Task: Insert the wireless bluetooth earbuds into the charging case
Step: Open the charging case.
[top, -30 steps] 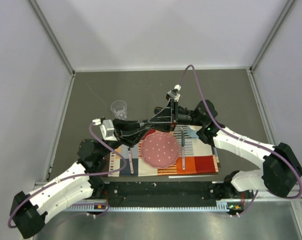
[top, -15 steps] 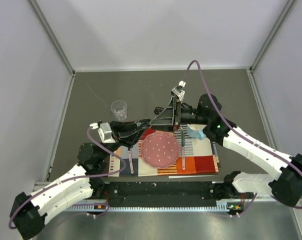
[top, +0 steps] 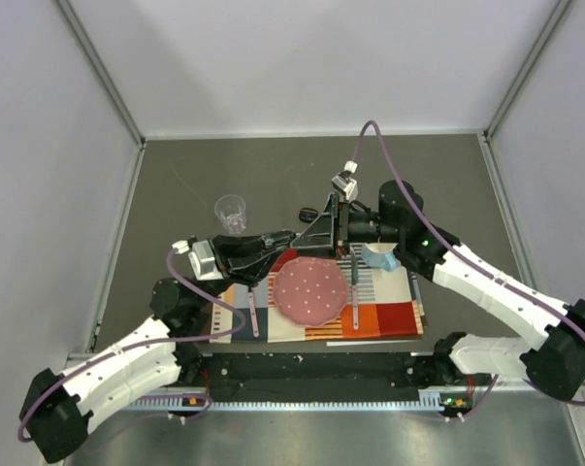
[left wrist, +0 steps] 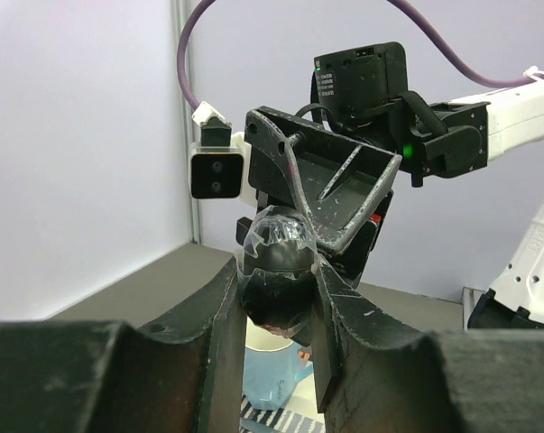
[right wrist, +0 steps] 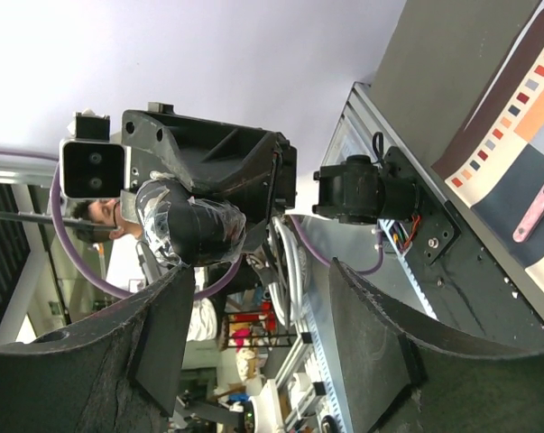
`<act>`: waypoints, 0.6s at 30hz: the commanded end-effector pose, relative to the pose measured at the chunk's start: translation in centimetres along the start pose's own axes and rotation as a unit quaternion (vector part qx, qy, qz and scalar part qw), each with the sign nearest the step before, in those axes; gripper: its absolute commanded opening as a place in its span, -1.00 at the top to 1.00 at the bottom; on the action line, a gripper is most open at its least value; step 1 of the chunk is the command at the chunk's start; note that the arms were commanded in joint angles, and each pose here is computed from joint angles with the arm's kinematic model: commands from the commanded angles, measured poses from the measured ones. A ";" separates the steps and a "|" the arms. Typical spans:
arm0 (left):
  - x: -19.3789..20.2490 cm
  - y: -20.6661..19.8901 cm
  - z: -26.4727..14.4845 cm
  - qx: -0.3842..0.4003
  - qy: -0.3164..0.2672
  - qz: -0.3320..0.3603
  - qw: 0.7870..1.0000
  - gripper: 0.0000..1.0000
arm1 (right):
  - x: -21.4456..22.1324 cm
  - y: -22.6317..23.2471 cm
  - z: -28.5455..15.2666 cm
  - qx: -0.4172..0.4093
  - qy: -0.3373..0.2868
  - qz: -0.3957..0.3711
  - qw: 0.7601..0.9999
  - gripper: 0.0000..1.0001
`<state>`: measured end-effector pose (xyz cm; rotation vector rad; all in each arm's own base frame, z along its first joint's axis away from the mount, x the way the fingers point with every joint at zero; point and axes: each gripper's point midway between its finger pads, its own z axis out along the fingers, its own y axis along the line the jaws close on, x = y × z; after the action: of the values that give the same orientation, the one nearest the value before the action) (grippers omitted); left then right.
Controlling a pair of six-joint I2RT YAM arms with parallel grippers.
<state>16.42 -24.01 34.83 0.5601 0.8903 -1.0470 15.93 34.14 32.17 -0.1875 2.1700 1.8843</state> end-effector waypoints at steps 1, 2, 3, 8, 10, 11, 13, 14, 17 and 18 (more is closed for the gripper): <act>-1.4 -1.4 0.1 0.042 -0.029 0.034 0.998 1.00 | -0.8 2.6 0.0 -0.031 -0.014 -0.032 0.999 -0.20; -1.4 -1.6 0.0 0.047 -0.029 0.036 0.998 1.00 | -0.8 2.7 0.0 -0.033 -0.014 -0.030 0.999 -0.21; -1.3 -2.0 -0.1 0.059 -0.026 0.036 0.997 1.00 | -0.9 2.8 -0.1 -0.035 -0.015 -0.030 0.999 -0.20; -0.7 -2.3 -0.1 0.072 -0.015 0.050 0.996 1.00 | -0.9 3.5 0.1 -0.053 -0.011 -0.028 0.998 -0.21; -0.3 -2.5 -0.2 0.081 -0.009 0.049 0.995 1.00 | -0.9 3.7 0.1 -0.059 -0.010 -0.022 0.998 -0.20; -0.3 -2.7 -0.2 0.086 -0.008 0.051 0.995 1.00 | -0.9 3.7 0.1 -0.063 -0.010 -0.023 0.998 -0.20; -0.1 -2.9 -0.3 0.093 -0.004 0.051 0.994 1.00 | -0.9 3.7 0.2 -0.066 -0.009 -0.019 0.998 -0.21; 0.0 -2.9 -0.3 0.095 -0.004 0.052 0.994 1.00 | -0.9 3.8 0.2 -0.068 -0.009 -0.018 0.997 -0.21; 0.2 -3.0 -0.3 0.099 0.000 0.053 0.994 1.00 | -0.9 3.9 0.2 -0.072 -0.008 -0.015 0.997 -0.22; 0.4 -3.1 -0.4 0.100 0.001 0.053 0.994 1.00 | -0.9 3.9 0.3 -0.073 -0.008 -0.016 0.997 -0.22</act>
<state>14.86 -24.87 34.37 0.7077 0.8096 -1.0287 15.50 34.45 34.29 -0.2181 2.0929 1.9842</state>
